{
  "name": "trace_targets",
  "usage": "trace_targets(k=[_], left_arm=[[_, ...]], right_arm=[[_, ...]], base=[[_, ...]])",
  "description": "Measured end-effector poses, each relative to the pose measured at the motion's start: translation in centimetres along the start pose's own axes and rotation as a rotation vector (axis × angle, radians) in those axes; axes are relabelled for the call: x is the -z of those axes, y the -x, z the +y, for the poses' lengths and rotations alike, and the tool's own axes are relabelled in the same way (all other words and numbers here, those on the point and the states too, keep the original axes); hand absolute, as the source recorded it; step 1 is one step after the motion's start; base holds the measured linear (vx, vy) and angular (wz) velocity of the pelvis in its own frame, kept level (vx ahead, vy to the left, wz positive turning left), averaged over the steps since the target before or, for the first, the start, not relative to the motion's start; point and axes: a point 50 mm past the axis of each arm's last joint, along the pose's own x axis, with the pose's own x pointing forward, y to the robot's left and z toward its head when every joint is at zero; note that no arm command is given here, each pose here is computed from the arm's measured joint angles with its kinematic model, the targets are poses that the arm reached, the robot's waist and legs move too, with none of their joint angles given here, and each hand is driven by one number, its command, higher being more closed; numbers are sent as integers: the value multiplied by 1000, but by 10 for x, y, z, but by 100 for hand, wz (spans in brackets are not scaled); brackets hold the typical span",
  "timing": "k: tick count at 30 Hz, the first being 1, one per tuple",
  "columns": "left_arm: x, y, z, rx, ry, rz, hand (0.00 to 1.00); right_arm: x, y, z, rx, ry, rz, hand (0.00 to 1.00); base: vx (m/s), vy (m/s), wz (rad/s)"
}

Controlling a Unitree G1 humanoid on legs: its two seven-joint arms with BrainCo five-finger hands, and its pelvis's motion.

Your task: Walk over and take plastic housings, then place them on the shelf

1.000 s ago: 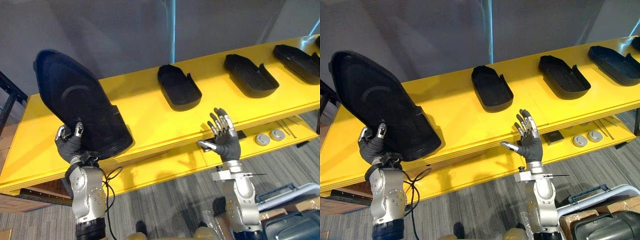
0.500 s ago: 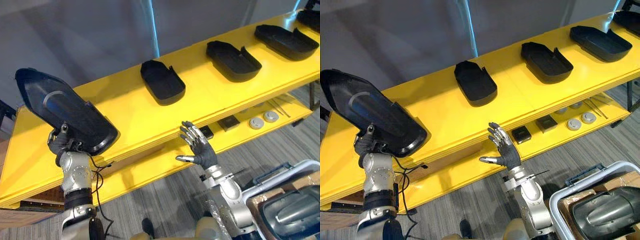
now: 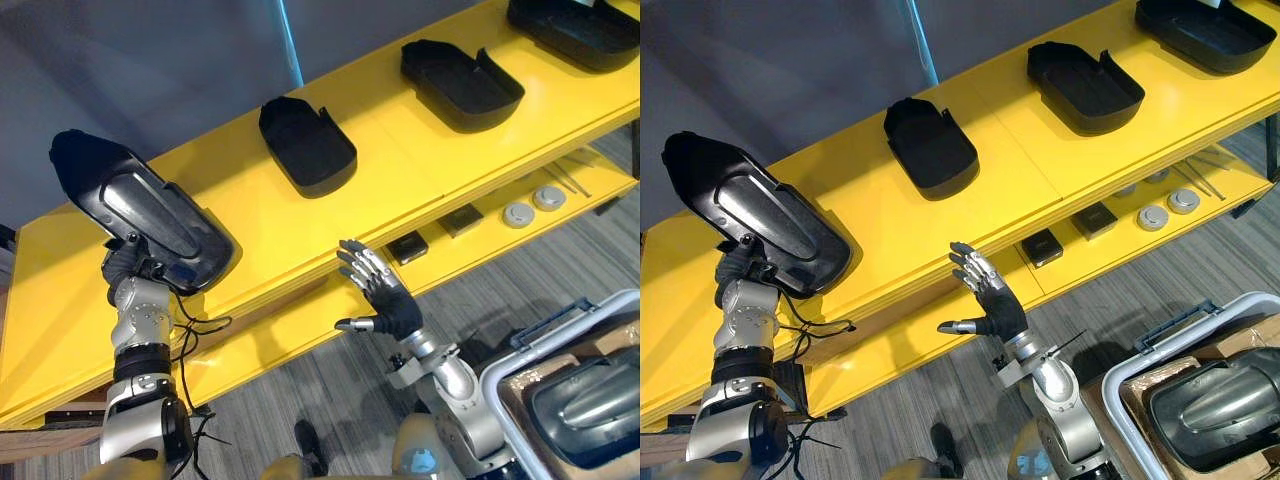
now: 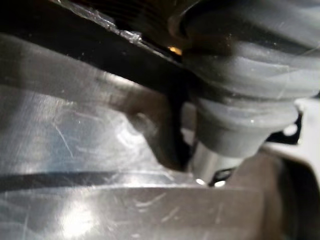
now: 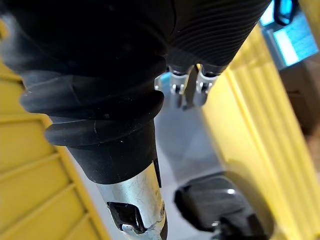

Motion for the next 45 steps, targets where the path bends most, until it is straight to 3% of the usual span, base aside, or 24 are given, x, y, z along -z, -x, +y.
trace_targets(k=[5,19,20,26,45], left_arm=[[5,-2,-2,-1,-18,40,100],[-36,-6,-58,107,-147,-51,100],[-37,-5,-60,106,-155,-55,0],[-40,0,-81,116,-308,-103,0],[-73,26,-140,263,-462,-320,0]], right_arm=[[-3,-2,1,-18,2,-10,0],[-16,-20,14,-121,-16,-66,0],[-17,-20,14,-122,-15,-68,0],[-23,-28,13,-118,-6,-94,0],[-27,-32,5,-66,16,-108,0]], base=[[14,0,-3],[0,-3,2],[53,-13,4],[24,-10,1],[-23,-16,10]])
